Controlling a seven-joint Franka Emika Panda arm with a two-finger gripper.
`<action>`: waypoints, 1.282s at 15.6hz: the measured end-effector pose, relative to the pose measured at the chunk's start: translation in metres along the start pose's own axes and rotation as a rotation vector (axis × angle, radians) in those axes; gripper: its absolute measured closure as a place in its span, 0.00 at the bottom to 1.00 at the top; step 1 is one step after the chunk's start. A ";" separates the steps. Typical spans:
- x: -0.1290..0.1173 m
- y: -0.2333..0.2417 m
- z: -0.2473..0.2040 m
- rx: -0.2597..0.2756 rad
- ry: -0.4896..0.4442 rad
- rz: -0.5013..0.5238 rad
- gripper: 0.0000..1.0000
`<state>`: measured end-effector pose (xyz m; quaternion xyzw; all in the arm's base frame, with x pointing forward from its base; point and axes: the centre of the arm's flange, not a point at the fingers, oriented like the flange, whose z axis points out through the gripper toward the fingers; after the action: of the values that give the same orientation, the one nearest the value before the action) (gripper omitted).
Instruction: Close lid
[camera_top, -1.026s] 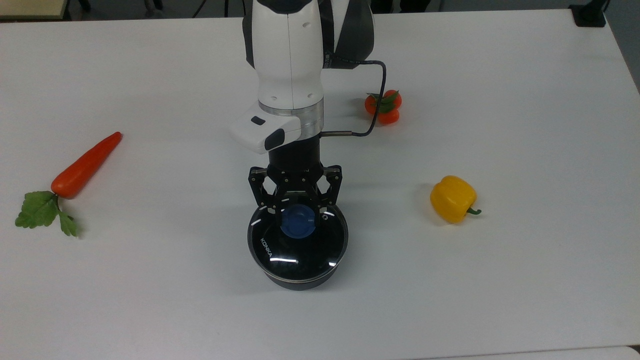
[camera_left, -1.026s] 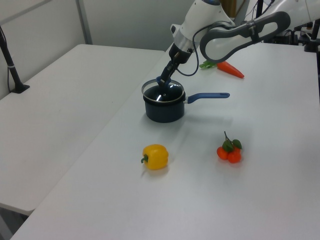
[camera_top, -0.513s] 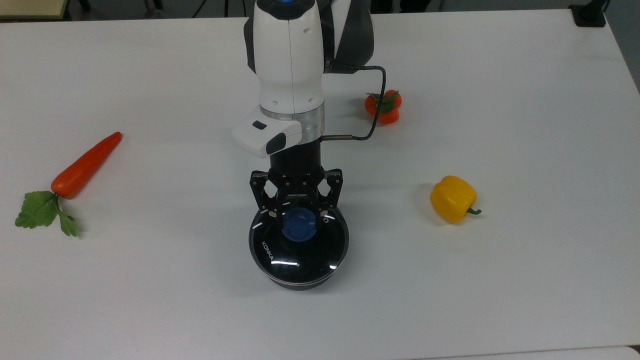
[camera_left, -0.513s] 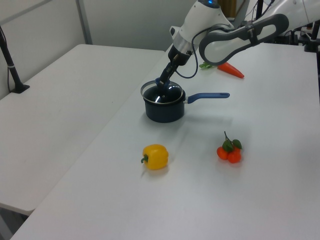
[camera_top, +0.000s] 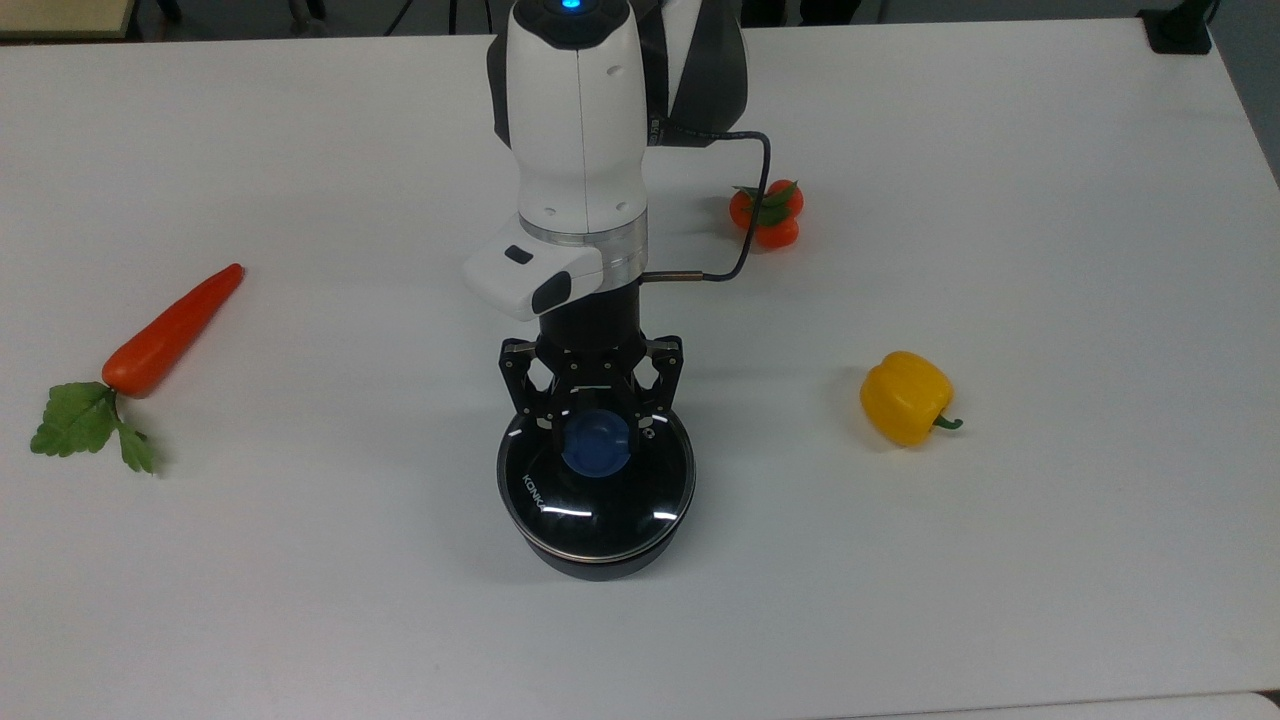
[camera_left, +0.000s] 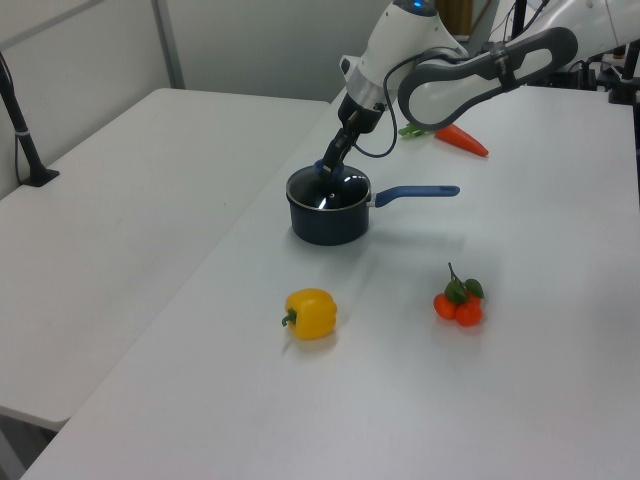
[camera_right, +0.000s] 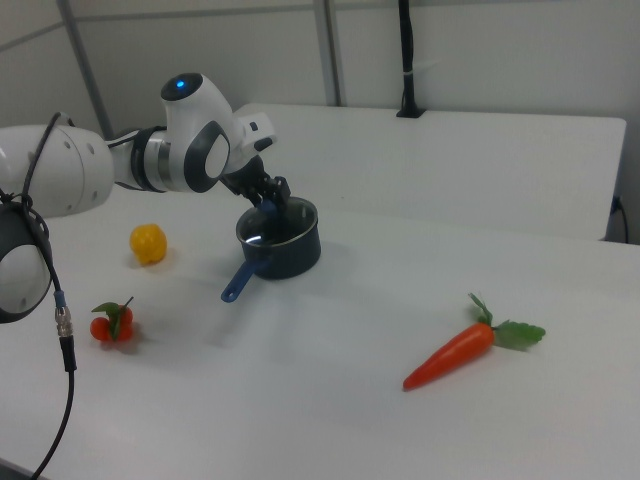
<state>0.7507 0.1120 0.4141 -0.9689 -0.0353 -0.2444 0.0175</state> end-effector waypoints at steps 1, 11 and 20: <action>0.000 0.000 0.000 -0.001 -0.006 0.000 0.39; 0.000 0.000 0.000 -0.003 -0.021 0.000 0.35; 0.008 -0.001 -0.021 -0.002 0.005 -0.002 0.00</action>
<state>0.7476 0.1125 0.4359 -0.9682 -0.0360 -0.2470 0.0164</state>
